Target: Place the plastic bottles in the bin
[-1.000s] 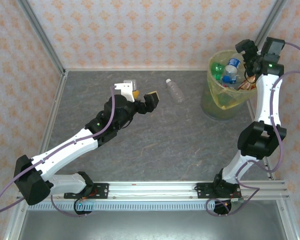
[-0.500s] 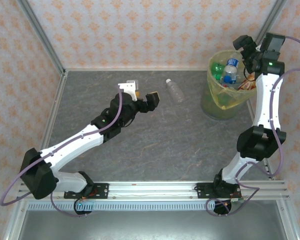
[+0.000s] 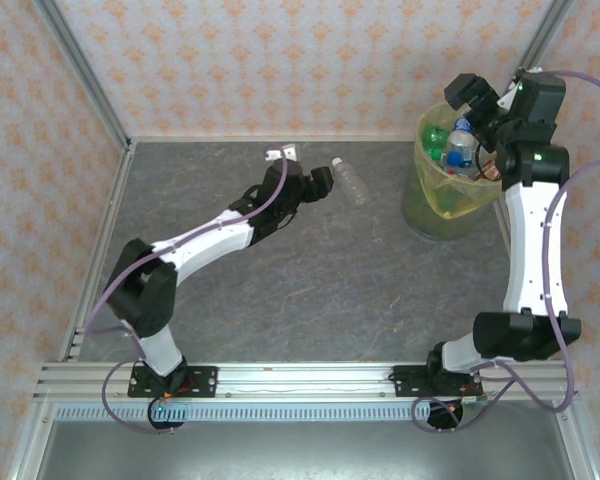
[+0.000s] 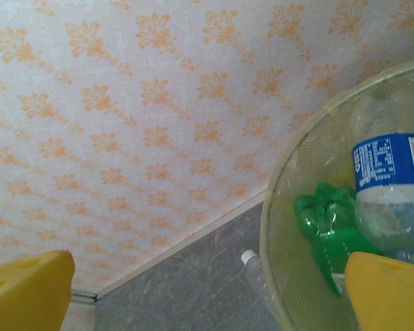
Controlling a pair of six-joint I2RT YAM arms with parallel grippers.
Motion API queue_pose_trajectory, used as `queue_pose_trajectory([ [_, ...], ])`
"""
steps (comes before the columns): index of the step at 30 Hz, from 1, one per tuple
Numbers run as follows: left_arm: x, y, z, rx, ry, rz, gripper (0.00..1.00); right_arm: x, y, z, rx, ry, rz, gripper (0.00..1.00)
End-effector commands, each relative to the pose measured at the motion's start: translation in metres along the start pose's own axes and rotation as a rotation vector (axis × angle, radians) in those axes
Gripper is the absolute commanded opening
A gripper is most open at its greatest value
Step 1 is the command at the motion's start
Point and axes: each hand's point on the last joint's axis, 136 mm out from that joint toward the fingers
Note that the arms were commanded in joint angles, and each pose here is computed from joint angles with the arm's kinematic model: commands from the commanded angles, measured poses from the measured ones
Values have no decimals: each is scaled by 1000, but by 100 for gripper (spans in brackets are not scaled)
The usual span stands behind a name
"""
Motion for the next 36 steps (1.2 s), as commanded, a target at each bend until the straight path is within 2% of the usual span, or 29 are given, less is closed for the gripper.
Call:
queue_pose_trajectory([
  [1,23,8,-1,-49,-24,46,78,-17,-2,6,-30,-12,-42,100],
  [6,71,26,13,-85,-103,83,77,-39,5,13,-50,-26,-50,100],
  [9,95,32,15,-101,-123,88,82,-49,9,15,-58,-28,-48,100],
  [18,151,45,16,-155,-127,77,88,-65,20,15,-66,-30,-45,100],
  [23,173,61,25,-204,-108,81,91,-61,28,13,-58,-35,-28,100],
  [36,199,99,32,-289,-74,135,89,-68,39,16,-48,-63,-15,100],
])
Point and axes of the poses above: each hand's point on the last joint's axis, 136 mm out from that joint toward the fingers, its own x axis out along the fingers, its own z axis along the line the jaws close on, y = z × x, and after that the axes turned 15 degrees about -x, right-handed
